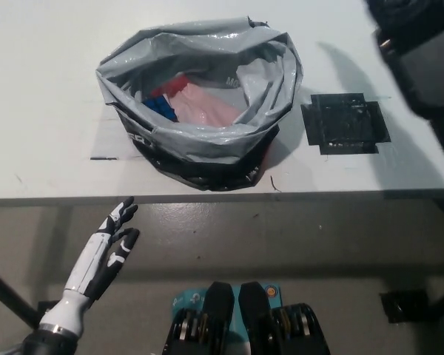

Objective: Use the right hand to pick up a rubix's cube and place it into a plastic bag and lift the bag

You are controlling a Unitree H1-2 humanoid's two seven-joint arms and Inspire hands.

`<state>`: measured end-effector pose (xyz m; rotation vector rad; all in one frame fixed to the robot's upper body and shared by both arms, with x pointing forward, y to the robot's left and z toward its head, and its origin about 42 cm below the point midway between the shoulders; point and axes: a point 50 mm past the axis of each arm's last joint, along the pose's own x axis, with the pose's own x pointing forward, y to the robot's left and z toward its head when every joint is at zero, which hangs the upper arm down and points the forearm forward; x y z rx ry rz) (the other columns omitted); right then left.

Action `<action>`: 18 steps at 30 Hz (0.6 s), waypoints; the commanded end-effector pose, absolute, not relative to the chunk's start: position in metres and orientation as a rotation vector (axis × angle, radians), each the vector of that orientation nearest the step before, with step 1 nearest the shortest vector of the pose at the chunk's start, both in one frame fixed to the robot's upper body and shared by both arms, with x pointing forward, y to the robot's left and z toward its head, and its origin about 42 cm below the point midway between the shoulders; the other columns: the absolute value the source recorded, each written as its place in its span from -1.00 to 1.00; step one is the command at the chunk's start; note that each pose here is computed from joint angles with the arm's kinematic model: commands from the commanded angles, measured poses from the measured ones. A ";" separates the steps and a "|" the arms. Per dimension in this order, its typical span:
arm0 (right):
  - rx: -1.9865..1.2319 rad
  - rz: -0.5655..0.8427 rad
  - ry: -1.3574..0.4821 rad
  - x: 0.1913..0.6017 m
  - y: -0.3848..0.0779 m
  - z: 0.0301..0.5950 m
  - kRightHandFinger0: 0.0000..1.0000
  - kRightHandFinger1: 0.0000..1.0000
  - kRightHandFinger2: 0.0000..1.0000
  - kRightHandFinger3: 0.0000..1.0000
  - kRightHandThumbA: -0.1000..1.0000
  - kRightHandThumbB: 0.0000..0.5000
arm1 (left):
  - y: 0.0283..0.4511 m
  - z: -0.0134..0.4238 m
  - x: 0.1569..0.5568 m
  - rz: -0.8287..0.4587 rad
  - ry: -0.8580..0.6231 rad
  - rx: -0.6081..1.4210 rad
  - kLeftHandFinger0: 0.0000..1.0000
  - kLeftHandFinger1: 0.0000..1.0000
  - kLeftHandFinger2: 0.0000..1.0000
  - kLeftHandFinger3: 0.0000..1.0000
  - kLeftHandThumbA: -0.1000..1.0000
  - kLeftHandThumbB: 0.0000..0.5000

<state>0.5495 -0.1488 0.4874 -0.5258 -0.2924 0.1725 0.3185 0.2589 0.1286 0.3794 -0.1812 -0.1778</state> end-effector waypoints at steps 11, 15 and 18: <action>-0.106 0.410 -1.062 0.360 -0.271 0.617 1.00 1.00 1.00 1.00 1.00 0.69 | 0.265 0.169 0.351 -0.188 -0.300 0.439 0.92 1.00 1.00 1.00 0.94 -0.45; -0.273 0.311 -1.253 0.290 -0.280 0.577 1.00 1.00 1.00 1.00 1.00 0.56 | 0.264 0.185 0.365 -0.166 -0.364 0.445 1.00 1.00 1.00 1.00 1.00 -0.36; -0.364 0.211 -1.327 0.257 -0.274 0.531 1.00 1.00 1.00 1.00 1.00 0.76 | 0.263 0.189 0.365 -0.155 -0.393 0.431 1.00 1.00 1.00 1.00 1.00 -0.08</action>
